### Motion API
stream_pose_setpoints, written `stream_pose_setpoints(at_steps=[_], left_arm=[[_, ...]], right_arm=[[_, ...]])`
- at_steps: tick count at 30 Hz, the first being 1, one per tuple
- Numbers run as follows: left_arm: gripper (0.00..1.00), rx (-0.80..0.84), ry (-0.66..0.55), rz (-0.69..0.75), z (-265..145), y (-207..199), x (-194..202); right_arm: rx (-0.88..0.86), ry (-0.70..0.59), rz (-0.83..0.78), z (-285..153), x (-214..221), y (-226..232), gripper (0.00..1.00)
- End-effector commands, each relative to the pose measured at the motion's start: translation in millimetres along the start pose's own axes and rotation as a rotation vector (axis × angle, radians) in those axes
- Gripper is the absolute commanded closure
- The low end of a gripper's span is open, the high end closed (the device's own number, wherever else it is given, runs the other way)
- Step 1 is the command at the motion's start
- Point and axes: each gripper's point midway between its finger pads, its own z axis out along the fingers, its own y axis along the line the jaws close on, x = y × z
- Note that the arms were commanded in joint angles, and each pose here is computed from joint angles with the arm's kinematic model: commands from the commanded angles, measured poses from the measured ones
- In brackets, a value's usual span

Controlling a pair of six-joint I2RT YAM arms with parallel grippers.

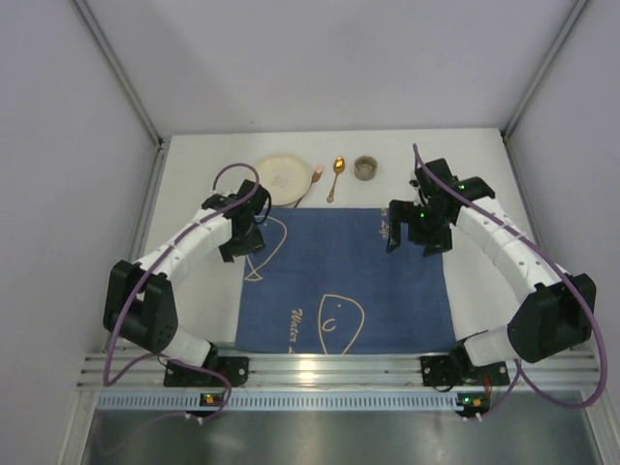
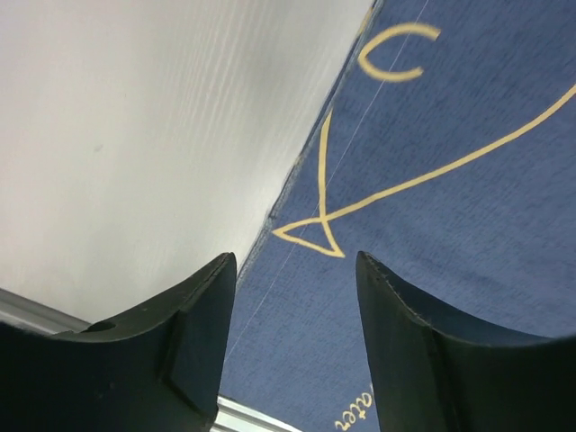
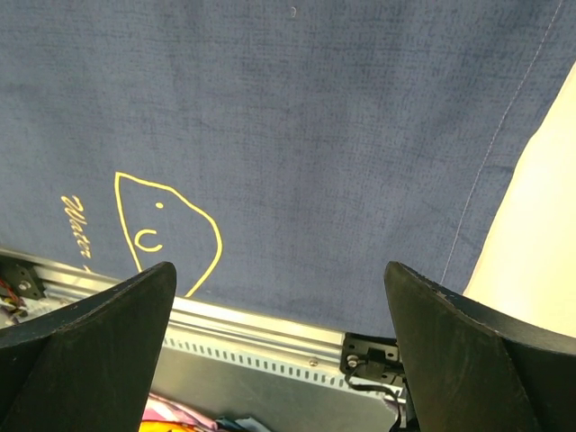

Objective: Set the dinner table for one person

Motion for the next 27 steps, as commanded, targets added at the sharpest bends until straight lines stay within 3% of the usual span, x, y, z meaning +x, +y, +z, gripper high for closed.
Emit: stream_pose_setpoints(at_steps=[1,3,9,17,27], left_arm=[[0.4,0.077,-0.075,-0.039,-13.9,-9.7,-35.9],[0.44,0.251,-0.083,-0.051,-15.0,-38.3,-58.4],[0.4,0.418,-0.133,-0.103,-4.8,-85.2,-121.4],[0.4,0.389,-0.175,-0.132,21.9,-109.1,-180.4],[0.42,0.295,-0.097,-0.127,86.7,-104.1,-185.2]], right_arm=[[-0.004,-0.025,-0.015,9.5,-10.3,-1.6,0.0],[-0.008,-0.005,-0.022,13.1,-8.3,-1.3,0.0],[-0.016,-0.001,-0.045,12.7,-11.6,0.3,0.0],[-0.013,-0.008,-0.037,8.9,-10.9,-4.4,0.0],[0.02,-0.008,0.035,8.6,-0.8,-31.4,0.0]])
